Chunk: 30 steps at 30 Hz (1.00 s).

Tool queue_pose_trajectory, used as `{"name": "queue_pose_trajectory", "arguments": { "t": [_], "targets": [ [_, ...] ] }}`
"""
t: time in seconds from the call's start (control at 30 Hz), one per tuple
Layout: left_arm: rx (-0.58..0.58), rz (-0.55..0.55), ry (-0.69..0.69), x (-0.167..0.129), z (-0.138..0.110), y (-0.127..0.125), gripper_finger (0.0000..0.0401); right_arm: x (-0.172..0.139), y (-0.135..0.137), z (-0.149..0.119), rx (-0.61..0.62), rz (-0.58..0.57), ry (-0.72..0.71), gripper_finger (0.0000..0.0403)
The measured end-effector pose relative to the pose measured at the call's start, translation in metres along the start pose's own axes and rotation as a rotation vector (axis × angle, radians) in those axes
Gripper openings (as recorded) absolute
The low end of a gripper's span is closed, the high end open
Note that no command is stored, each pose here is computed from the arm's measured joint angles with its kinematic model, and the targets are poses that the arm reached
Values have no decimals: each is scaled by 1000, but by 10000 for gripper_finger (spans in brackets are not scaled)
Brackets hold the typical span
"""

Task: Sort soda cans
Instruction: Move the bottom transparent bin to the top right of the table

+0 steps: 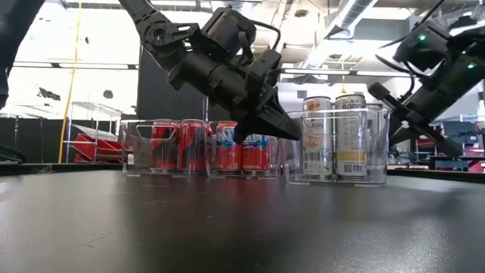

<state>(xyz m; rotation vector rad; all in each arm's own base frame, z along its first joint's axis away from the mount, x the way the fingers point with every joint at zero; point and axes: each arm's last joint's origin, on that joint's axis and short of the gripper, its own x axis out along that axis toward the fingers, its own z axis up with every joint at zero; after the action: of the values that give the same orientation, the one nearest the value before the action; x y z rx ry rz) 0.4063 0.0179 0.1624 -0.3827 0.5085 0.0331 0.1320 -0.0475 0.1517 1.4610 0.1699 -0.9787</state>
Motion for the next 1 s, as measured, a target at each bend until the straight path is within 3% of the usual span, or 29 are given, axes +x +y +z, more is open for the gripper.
{"name": "queue_pose_trajectory", "arguments": {
  "t": [0.47,1.0],
  "targets": [
    [-19,-5,7,0,-1,0,0,11,6,45,50,79,-38,0],
    [-46,60,-19,0,1,3,0,38,13,58,108,150,-51,0]
  ]
}}
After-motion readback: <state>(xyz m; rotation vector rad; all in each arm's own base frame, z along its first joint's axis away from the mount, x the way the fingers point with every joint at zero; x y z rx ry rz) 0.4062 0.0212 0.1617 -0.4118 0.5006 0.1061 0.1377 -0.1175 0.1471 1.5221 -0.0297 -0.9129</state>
